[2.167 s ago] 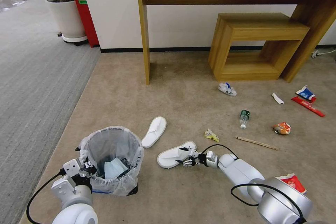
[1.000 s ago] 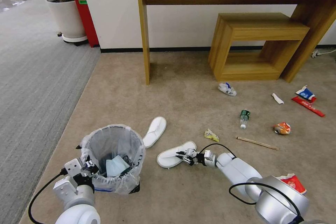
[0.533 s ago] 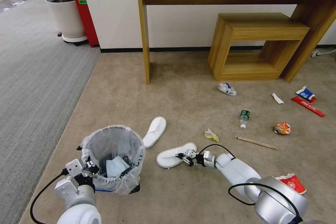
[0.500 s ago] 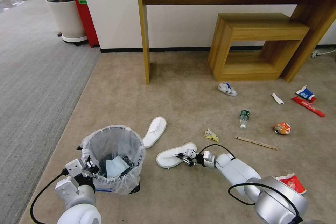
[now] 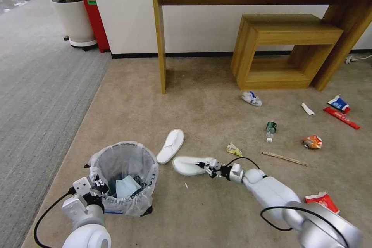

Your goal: Pick up the trash bin and place the garbage on the floor into it.

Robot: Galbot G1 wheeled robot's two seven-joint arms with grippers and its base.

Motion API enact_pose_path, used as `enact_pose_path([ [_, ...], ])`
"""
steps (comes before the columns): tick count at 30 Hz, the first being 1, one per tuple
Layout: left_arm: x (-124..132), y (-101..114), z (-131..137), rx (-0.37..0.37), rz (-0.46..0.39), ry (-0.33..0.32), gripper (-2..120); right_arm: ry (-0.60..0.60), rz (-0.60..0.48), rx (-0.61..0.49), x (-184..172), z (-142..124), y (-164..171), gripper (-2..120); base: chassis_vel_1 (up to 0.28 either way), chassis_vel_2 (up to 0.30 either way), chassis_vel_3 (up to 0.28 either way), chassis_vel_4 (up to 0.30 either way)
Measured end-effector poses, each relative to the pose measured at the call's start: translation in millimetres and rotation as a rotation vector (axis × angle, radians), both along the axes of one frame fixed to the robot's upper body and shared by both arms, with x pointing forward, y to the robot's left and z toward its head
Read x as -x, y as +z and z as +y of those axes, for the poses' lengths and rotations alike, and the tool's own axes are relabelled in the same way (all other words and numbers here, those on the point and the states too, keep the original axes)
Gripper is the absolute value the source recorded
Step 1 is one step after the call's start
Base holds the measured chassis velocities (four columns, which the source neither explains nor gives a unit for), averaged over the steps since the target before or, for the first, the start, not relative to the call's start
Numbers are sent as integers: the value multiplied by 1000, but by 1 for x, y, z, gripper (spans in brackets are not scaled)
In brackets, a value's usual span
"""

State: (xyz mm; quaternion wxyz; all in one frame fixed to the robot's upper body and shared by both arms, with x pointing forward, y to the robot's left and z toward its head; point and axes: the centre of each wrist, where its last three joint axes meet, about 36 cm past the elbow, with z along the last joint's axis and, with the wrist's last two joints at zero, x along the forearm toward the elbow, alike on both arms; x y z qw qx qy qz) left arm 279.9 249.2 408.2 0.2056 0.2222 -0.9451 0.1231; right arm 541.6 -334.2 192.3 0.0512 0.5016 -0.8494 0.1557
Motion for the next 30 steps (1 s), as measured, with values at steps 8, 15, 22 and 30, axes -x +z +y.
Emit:
enact_pose_path([
  [8,-3,-1,0,3,11,-16,3,-37,-91,-60,7,-38,53,0,0,0,0,0],
  [15,-4,-2,0,2,19,-27,3,-25,-166,-163,8,-22,92,0,0,0,0,0],
  [22,-1,-1,0,1,24,-32,3,57,-257,-314,16,28,153,0,0,0,0,0],
  [30,-1,-1,-2,4,27,-29,3,106,-267,-565,47,100,210,0,0,0,0,0],
])
